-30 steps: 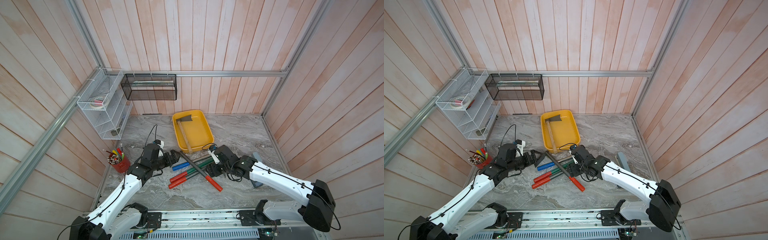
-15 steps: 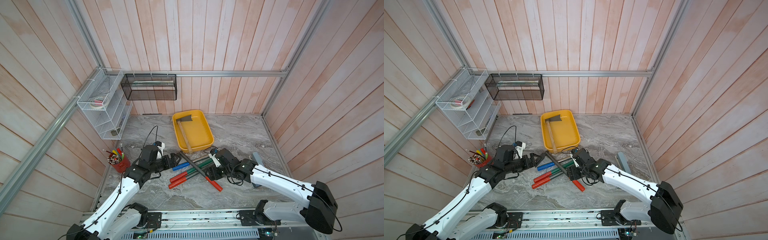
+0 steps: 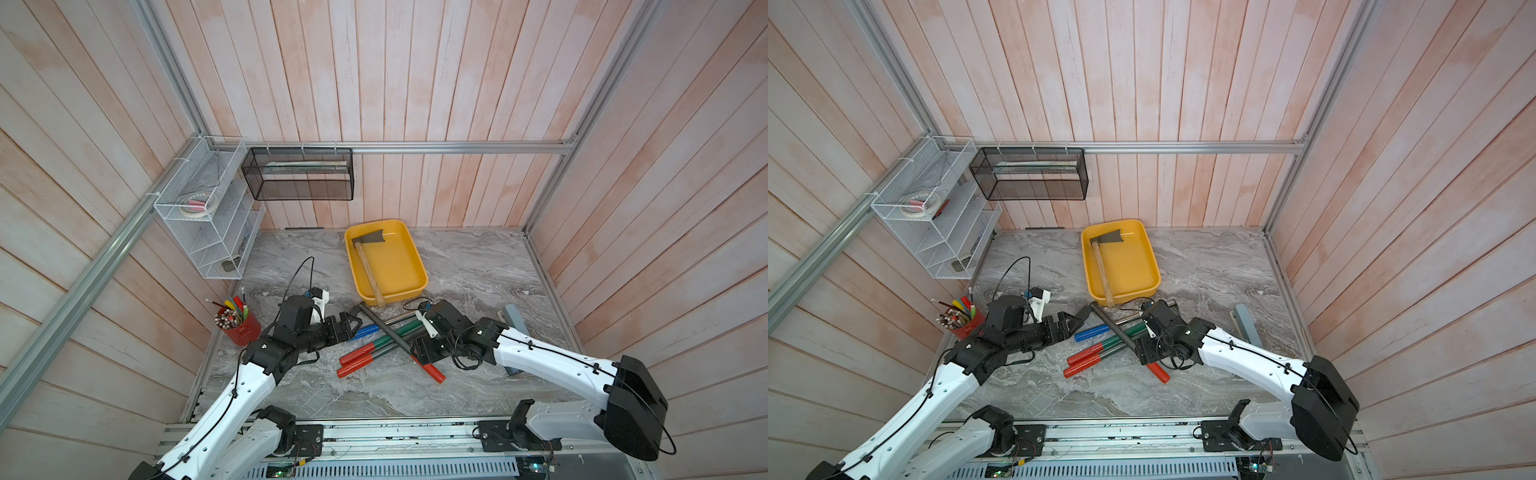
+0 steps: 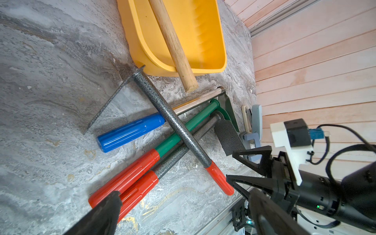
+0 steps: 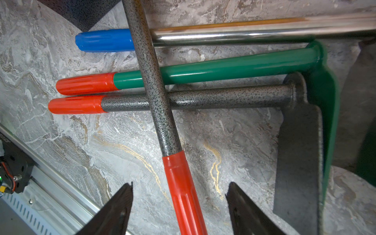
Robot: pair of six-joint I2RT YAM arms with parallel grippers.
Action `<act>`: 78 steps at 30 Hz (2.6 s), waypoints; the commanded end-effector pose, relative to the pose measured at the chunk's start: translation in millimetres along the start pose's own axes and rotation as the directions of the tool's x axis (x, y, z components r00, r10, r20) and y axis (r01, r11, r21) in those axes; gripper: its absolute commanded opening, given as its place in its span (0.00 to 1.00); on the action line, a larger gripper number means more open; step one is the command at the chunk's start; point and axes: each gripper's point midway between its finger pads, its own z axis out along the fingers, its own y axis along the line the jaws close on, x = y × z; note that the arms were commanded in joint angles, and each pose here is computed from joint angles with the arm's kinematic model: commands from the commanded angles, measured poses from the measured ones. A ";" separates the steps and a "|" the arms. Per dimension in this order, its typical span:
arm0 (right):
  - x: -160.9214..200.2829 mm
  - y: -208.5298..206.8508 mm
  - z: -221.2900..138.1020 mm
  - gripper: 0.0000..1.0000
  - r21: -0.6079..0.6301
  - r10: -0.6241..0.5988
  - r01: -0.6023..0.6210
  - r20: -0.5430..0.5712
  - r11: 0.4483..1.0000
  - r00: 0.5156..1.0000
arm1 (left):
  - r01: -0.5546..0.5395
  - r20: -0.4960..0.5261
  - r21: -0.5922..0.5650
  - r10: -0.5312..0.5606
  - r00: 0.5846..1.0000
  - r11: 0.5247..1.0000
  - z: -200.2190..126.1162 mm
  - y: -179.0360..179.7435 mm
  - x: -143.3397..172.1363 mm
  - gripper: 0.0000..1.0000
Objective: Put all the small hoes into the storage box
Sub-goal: Pick up the hoe from the center of the board.
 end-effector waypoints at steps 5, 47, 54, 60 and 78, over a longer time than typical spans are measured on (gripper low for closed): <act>12.0 -4.2 11.4 0.75 0.002 -0.008 0.008 -0.020 1.000 1.000 | 0.027 -0.017 -0.020 -0.027 0.999 0.999 1.8 2.7 5.5 1.00; 28.9 9.5 55.5 0.61 -0.066 -0.089 0.078 -0.187 0.995 0.978 | 0.054 -0.062 0.007 -0.053 0.997 0.999 27.0 -20.0 20.1 1.00; 33.2 10.3 57.9 0.55 -0.075 -0.102 0.088 -0.213 0.993 0.972 | 0.041 -0.055 -0.026 -0.042 0.998 0.999 32.6 -11.7 19.2 1.00; 36.9 9.7 61.6 0.50 -0.076 -0.105 0.090 -0.230 0.993 0.967 | 0.041 -0.060 -0.023 -0.042 0.997 0.999 38.5 -11.0 19.1 1.00; 25.0 20.6 50.9 0.25 -0.110 -0.126 0.104 -0.211 0.988 0.969 | 0.042 -0.052 -0.011 -0.042 0.998 0.999 40.1 -13.4 16.5 1.00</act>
